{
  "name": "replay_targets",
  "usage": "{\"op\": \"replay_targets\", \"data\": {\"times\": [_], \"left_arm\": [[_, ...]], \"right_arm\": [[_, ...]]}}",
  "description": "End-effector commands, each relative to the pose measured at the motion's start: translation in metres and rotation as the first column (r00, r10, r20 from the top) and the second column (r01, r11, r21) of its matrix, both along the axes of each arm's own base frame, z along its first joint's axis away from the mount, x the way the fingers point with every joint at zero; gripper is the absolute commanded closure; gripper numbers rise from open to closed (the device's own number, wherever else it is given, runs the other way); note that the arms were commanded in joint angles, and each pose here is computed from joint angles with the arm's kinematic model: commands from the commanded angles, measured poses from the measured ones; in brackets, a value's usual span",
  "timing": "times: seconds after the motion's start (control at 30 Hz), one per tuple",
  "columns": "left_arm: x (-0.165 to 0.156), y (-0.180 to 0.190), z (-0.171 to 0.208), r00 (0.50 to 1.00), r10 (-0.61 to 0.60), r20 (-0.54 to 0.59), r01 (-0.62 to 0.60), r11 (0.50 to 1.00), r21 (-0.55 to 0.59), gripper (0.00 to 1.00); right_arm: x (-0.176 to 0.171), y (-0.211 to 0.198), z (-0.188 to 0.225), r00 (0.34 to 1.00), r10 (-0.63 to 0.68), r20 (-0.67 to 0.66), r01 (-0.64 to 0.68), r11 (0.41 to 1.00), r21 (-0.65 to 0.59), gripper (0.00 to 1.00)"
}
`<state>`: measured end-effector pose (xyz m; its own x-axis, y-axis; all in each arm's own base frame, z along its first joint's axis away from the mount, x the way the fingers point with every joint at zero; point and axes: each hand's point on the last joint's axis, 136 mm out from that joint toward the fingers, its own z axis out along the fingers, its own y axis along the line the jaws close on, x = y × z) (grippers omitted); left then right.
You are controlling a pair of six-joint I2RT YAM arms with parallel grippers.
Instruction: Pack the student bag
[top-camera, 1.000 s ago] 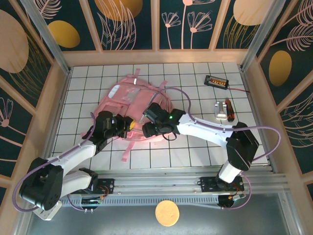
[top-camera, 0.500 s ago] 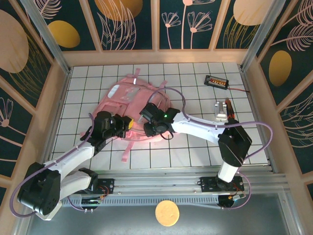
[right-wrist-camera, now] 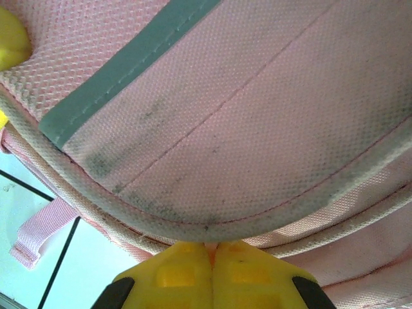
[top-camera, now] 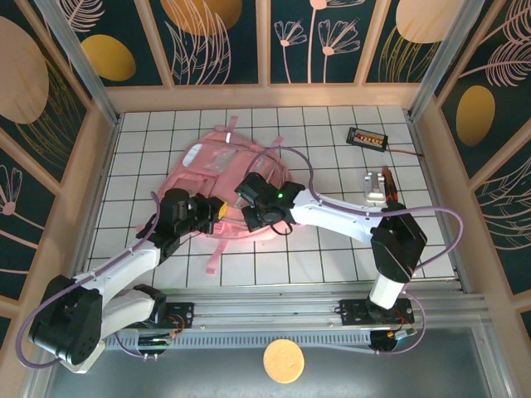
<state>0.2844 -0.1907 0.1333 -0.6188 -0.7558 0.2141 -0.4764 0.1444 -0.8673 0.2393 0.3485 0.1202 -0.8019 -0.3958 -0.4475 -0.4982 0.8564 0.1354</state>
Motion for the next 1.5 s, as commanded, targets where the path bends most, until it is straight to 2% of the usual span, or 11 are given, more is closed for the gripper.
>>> {"op": "replay_targets", "data": {"times": [0.0,0.33,0.53,0.73,0.8,0.97,1.0,1.07,1.17,1.33,1.47], "left_arm": [[0.004,-0.008,0.033,0.992,-0.043,0.119,0.044,0.999,-0.011,1.0],[-0.016,0.006,0.01,0.996,-0.044,0.081,0.039,0.997,0.059,1.0],[-0.016,0.006,0.007,0.988,-0.136,0.079,0.121,0.978,0.169,1.0],[0.005,0.024,-0.001,0.978,-0.196,0.077,0.164,0.936,0.312,1.0],[0.017,0.029,-0.005,0.968,-0.244,0.064,0.202,0.902,0.381,1.0],[0.048,0.042,-0.01,0.912,-0.411,-0.005,0.329,0.722,0.608,1.0],[0.053,0.042,-0.007,0.908,-0.419,-0.002,0.333,0.719,0.61,0.87],[0.058,0.037,0.002,0.909,-0.416,0.021,0.326,0.743,0.584,0.64],[0.051,0.028,0.006,0.934,-0.355,0.052,0.29,0.833,0.472,0.45],[0.025,0.029,0.013,0.992,-0.08,0.1,0.066,0.989,0.134,0.45],[0.011,0.038,0.024,0.99,0.104,0.092,-0.103,0.994,-0.02,0.46]], "right_arm": [[0.014,-0.013,0.011,0.999,-0.025,0.047,0.024,1.0,0.008,1.0],[0.047,-0.08,0.009,0.994,-0.099,0.051,0.101,0.994,-0.041,1.0],[0.061,-0.074,0.012,0.997,-0.054,0.061,0.056,0.998,-0.023,1.0],[0.049,-0.053,0.016,1.0,0.006,0.027,-0.007,0.998,0.069,1.0],[0.043,-0.048,0.016,1.0,0.02,0.018,-0.021,0.996,0.086,1.0],[0.029,-0.032,0.009,0.999,0.044,-0.02,-0.042,0.992,0.119,1.0],[0.028,-0.029,0.007,0.999,0.045,-0.025,-0.042,0.992,0.122,1.0],[0.03,-0.02,0.004,0.998,0.043,-0.044,-0.037,0.991,0.132,1.0],[0.036,-0.007,0.007,0.997,0.045,-0.054,-0.036,0.986,0.161,1.0],[0.042,0.004,0.012,0.997,0.064,-0.053,-0.053,0.983,0.178,1.0],[0.043,0.005,0.012,0.996,0.069,-0.056,-0.058,0.982,0.181,1.0]]}}
